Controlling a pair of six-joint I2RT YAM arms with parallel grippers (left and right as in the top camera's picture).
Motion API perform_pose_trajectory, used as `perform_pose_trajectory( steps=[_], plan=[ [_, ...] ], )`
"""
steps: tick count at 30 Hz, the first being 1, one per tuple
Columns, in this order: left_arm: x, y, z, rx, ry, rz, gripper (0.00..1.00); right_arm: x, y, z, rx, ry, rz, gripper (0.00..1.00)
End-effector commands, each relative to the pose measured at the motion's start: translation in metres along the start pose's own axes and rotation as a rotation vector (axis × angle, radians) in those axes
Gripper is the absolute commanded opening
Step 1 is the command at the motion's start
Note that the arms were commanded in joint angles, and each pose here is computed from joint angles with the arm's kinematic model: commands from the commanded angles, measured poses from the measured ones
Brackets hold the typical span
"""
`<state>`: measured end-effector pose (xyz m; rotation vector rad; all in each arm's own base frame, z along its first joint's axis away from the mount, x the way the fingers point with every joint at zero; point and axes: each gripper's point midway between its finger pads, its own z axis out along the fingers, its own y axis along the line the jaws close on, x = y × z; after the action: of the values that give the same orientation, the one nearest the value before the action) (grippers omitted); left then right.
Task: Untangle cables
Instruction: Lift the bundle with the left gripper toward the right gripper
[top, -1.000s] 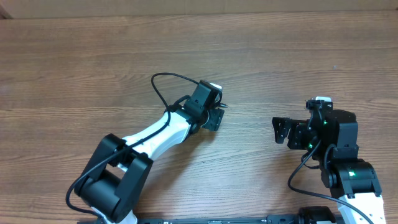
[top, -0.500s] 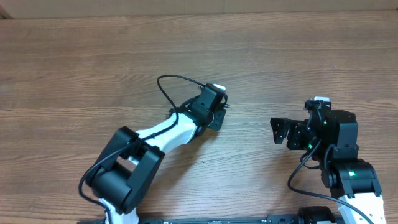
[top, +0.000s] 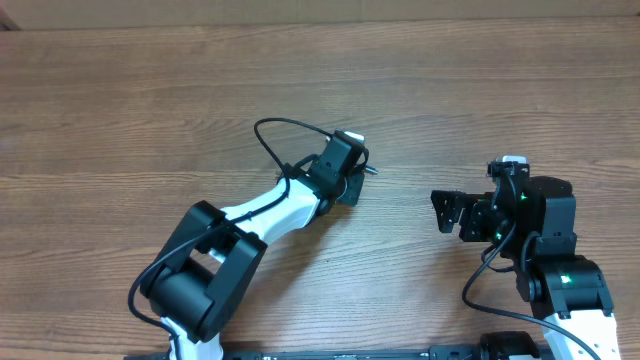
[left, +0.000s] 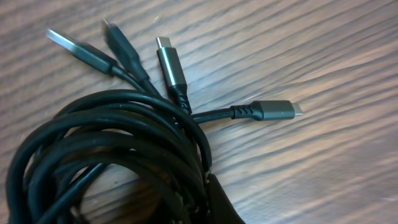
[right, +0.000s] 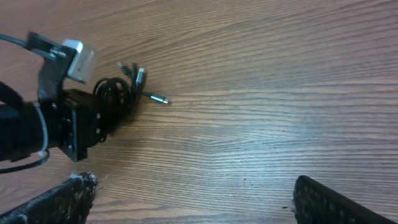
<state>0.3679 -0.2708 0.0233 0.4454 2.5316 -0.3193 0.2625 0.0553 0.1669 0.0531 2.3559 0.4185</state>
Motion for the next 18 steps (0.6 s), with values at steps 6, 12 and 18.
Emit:
perform_pose_trajectory(
  steps=[6,12,18],
  plan=[
    [-0.072,-0.045,-0.084,0.325,-0.162,-0.115,0.04,-0.008,0.024,-0.008,-0.128,-0.008,-0.005,1.00],
    [-0.081,-0.050,-0.122,0.609,-0.107,-0.231,0.04,-0.009,0.041,-0.011,-0.226,-0.008,-0.014,1.00],
    [-0.082,-0.038,-0.160,0.908,-0.041,-0.255,0.04,-0.020,0.075,-0.022,-0.422,-0.049,-0.059,1.00]
  ],
)
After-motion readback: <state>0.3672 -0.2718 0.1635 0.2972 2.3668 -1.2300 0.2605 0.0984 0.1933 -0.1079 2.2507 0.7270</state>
